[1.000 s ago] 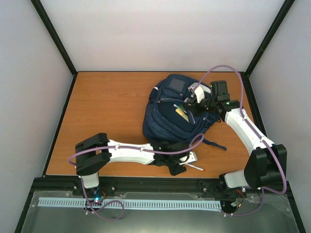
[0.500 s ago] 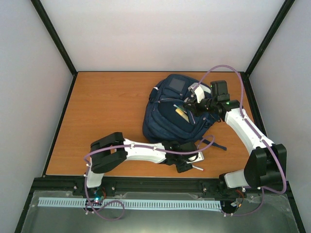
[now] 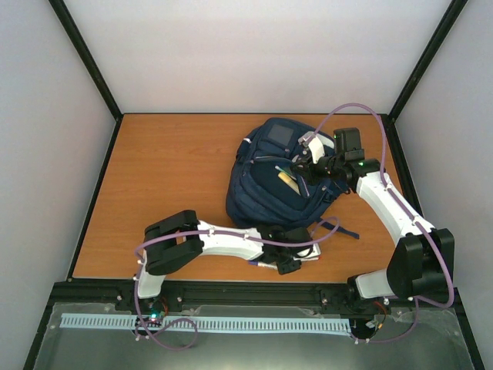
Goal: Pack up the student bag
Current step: Pick up the stationery from the center of the board.
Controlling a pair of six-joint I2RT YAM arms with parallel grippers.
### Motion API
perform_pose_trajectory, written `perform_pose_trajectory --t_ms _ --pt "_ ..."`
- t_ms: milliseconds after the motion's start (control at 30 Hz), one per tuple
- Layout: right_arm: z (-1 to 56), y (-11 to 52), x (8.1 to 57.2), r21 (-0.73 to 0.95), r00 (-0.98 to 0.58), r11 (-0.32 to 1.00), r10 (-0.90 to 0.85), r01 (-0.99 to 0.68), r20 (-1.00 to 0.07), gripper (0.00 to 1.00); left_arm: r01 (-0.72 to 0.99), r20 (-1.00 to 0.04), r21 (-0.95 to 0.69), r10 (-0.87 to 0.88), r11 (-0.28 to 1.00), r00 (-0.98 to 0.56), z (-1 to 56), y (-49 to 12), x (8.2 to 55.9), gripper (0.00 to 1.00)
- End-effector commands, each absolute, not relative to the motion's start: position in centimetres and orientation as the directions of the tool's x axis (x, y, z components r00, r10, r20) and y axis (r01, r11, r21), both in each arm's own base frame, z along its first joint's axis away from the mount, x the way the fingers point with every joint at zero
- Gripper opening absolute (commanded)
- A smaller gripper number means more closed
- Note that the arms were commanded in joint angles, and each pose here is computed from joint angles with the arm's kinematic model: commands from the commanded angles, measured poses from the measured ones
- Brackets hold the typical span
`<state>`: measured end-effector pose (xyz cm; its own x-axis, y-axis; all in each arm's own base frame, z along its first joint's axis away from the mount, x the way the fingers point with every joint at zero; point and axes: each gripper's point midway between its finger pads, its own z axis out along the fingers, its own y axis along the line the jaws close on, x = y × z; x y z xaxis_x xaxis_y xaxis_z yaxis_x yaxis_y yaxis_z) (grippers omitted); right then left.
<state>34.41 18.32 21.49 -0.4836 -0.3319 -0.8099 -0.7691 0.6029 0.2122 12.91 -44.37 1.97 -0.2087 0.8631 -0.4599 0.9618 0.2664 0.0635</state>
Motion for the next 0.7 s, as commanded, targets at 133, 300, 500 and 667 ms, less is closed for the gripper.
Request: perform_pose_trajectory --t_ms 133,300,500,667 --pt "22.1 17.8 35.4 0.181 -0.450 0.610 -0.321 -0.771 -0.833 0.03 0.924 -0.386 0.128 0.876 0.361 -0.289 1.0 -39.0 13.0 0.30" --pt "22.0 17.9 35.4 0.187 -0.454 0.609 -0.320 -0.771 -0.831 0.03 0.879 -0.372 0.159 0.852 0.449 -0.368 0.8 -35.6 13.9 0.30" --pt "21.9 17.9 35.3 0.193 -0.458 0.606 -0.319 -0.772 -0.830 0.03 0.852 -0.408 0.157 0.818 0.499 -0.404 2.5 -34.7 14.3 0.40" --pt "22.1 17.9 35.3 0.189 -0.454 0.607 -0.319 -0.772 -0.832 0.03 0.860 -0.465 0.107 0.789 0.499 -0.401 5.5 -35.6 13.7 0.48"
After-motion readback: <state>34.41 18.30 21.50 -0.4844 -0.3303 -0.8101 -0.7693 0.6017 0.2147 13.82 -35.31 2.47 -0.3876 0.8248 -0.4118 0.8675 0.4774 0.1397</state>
